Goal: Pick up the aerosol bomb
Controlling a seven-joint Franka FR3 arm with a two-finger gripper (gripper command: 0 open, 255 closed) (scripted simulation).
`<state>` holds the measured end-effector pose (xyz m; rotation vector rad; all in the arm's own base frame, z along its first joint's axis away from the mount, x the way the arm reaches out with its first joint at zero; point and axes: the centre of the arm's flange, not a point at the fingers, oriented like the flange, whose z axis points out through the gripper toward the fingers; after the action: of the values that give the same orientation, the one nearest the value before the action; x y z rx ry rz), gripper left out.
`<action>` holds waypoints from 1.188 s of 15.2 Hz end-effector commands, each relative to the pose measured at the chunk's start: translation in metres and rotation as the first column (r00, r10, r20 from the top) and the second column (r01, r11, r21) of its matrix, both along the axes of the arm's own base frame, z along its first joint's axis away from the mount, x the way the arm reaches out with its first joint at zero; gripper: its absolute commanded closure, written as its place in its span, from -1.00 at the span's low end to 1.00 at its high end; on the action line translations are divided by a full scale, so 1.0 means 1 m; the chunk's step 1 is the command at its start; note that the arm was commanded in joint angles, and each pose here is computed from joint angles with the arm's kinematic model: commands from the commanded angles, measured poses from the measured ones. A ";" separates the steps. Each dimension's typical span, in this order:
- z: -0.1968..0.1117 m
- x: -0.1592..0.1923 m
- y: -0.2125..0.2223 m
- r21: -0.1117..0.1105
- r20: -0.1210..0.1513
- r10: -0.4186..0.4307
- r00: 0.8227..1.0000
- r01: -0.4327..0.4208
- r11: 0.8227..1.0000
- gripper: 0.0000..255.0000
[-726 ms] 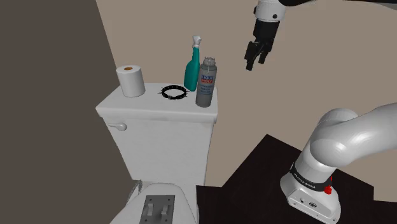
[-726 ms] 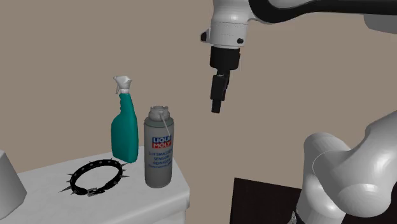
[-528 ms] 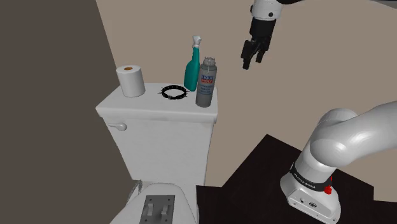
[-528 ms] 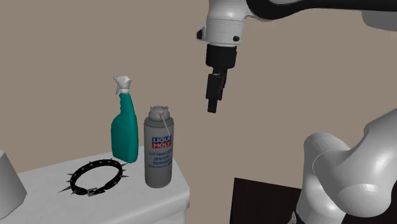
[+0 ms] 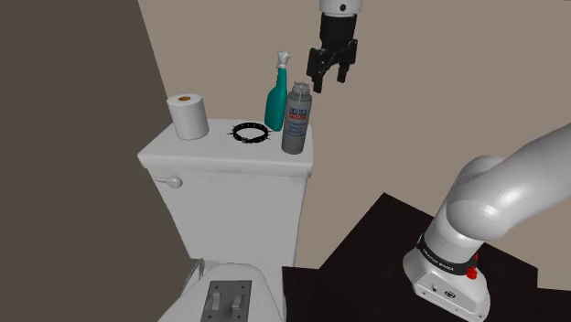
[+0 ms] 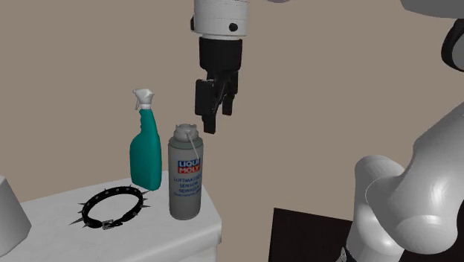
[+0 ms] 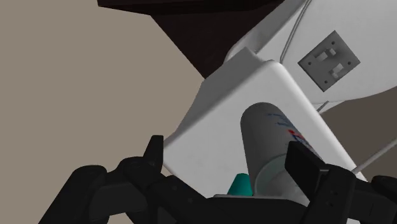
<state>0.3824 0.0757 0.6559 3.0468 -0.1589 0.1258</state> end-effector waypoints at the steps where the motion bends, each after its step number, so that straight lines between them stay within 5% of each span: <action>1: 0.008 0.019 0.022 -0.007 0.000 -0.016 1.000 0.016 1.000 -1.00; 6: 0.021 0.053 0.065 -0.025 0.002 -0.046 0.999 0.046 0.999 -1.00; 15: -0.019 0.053 0.065 -0.025 0.002 -0.046 0.999 0.046 0.999 -1.00; 16: -0.019 0.053 0.065 -0.026 0.002 -0.046 0.999 0.046 0.999 1.00; 18: -0.020 0.053 0.065 -0.026 0.002 -0.046 0.999 0.046 0.999 1.00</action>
<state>0.4353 0.1407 0.6379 3.0157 -0.2259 0.1306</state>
